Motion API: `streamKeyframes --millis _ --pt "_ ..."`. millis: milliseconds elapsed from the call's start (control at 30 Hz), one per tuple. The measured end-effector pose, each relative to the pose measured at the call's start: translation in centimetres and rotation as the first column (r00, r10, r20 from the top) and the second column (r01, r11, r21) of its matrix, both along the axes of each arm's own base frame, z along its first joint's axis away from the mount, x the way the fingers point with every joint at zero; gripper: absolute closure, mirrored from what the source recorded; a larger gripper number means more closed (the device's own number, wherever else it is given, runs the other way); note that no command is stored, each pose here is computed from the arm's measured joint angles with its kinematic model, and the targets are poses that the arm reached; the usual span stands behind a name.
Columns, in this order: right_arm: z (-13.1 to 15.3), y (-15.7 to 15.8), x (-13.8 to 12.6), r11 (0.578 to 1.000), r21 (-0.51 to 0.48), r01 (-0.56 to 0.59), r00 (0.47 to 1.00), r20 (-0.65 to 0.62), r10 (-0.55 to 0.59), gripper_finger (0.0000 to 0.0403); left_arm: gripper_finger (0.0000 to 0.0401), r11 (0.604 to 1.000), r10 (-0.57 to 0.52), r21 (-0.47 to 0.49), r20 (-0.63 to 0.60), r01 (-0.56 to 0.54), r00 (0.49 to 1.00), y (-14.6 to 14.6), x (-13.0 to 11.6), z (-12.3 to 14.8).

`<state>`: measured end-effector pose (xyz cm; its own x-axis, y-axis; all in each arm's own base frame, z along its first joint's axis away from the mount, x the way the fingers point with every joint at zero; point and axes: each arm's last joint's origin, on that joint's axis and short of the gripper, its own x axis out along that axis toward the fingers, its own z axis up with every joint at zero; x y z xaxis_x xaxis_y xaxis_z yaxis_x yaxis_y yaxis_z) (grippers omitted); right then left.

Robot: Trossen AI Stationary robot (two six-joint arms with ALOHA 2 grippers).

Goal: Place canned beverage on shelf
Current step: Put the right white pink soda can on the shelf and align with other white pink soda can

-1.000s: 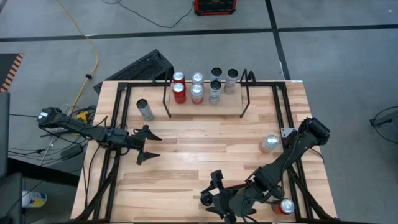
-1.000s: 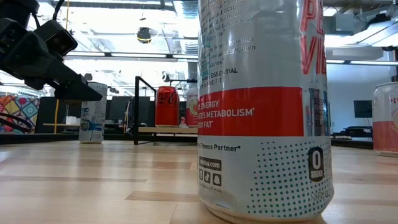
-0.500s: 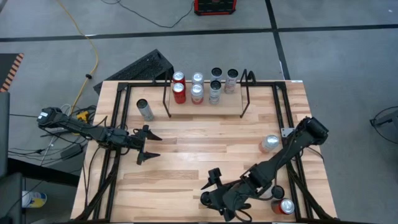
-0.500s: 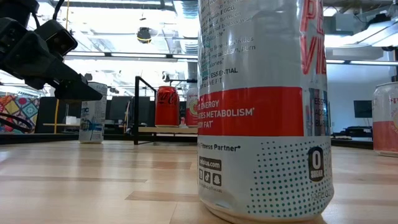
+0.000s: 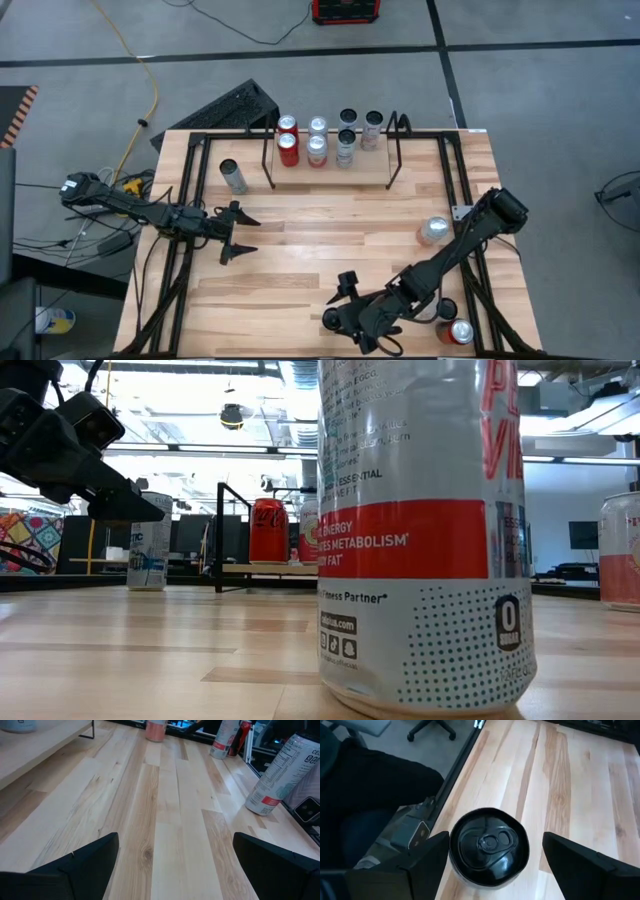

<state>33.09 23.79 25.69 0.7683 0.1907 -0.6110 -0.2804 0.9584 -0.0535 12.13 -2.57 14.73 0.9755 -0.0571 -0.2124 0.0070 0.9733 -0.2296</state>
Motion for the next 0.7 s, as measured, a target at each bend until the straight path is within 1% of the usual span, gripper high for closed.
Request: streamKeyframes --millis 133,233,300,367,467,567,633,700 --pt "0.0 0.0 0.0 1.0 0.002 0.0 1.0 0.004 -0.001 0.0058 0.0022 1.0 0.001 -0.003 0.0 -0.001 1.0 0.0 0.0 0.0" --pt "0.2 -0.1 -0.2 1.0 -0.015 -0.002 1.0 -0.022 0.002 0.0058 0.0022 1.0 0.001 -0.003 0.0 -0.001 1.0 0.0 0.0 0.0" --pt "1.3 -0.3 -0.9 1.0 -0.026 -0.002 0.999 -0.048 0.001 0.0058 0.0022 1.0 0.0 -0.002 0.0 0.0 1.0 0.0 0.0 0.0" --pt "3.7 -0.6 -1.7 1.0 0.007 0.021 0.998 -0.052 -0.021 0.0058 0.0022 1.0 0.001 -0.003 0.0 -0.001 1.0 0.0 0.0 0.0" --pt "6.7 -1.7 -3.3 0.993 0.073 0.095 0.992 -0.092 -0.088 0.0058 0.0022 1.0 0.001 -0.003 0.0 -0.001 1.0 0.0 0.0 0.0" --pt "8.3 -2.8 -4.7 0.975 0.134 0.179 0.976 -0.146 -0.159 0.0058 0.0022 1.0 0.001 -0.003 0.0 -0.001 1.0 0.0 0.0 0.0" --pt "9.4 -3.6 -5.7 0.95 0.189 0.247 0.96 -0.179 -0.214 0.0058 0.0022 1.0 0.002 -0.005 0.0 -0.002 1.0 0.0 0.0 0.0" --pt "10.0 -4.5 -7.4 0.912 0.218 0.349 0.917 -0.283 -0.283 0.0058 0.0022 1.0 0.003 -0.012 -0.001 -0.003 1.0 0.0 0.0 0.0"
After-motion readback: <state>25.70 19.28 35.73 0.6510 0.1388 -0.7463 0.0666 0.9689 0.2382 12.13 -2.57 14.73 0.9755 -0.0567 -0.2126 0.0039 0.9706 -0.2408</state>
